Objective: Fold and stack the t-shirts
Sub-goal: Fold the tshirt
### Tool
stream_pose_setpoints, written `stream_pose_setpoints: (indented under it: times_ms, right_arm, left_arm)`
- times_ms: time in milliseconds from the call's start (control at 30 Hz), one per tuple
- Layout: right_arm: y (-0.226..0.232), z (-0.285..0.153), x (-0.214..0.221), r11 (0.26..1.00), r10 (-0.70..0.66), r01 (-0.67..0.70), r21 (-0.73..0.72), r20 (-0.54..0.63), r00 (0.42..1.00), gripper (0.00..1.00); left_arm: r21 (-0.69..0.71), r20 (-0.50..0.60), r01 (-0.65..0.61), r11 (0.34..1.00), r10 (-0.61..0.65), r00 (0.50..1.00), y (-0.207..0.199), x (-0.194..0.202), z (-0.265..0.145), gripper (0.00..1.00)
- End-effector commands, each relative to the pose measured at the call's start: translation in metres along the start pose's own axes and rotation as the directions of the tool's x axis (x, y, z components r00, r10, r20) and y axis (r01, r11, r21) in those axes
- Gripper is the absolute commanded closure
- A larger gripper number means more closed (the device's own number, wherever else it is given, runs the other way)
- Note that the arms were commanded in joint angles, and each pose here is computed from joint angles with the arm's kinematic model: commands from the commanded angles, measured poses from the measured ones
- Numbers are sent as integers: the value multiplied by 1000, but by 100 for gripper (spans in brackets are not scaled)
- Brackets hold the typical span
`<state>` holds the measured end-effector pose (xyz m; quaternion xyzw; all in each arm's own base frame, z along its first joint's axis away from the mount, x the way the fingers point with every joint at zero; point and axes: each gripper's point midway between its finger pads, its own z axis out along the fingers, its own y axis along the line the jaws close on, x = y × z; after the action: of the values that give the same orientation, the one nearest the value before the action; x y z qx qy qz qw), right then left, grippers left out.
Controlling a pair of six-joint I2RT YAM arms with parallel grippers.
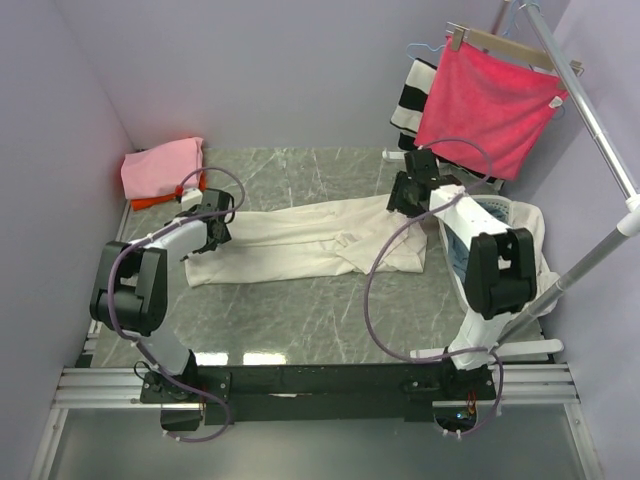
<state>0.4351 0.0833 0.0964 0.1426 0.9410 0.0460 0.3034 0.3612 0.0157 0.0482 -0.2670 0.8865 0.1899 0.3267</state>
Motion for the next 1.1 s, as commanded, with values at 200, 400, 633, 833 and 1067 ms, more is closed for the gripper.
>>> stream_pose_setpoints:
  times_ms: [200, 400, 633, 833, 1067]
  right_arm:
    - [32, -59, 76, 943, 58, -107, -315, -159, 986, 46]
    - [40, -56, 122, 911, 87, -185, -369, -266, 960, 47]
    - [40, -47, 132, 912, 94, -192, -363, -269, 959, 44]
    - [41, -37, 131, 920, 95, -192, -342, -281, 955, 44]
    - [41, -29, 133, 922, 95, -195, -336, -290, 952, 46]
  left_arm:
    - [115, 34, -1, 993, -3, 999, -7, -15, -33, 1]
    - [220, 29, 32, 975, -40, 999, -18, -15, -45, 0]
    - [274, 29, 44, 961, -54, 998, -24, -15, -52, 1]
    - [265, 18, 35, 964, -41, 999, -25, -12, -48, 1]
    - [253, 10, 26, 967, -30, 1000, -26, -10, -45, 1]
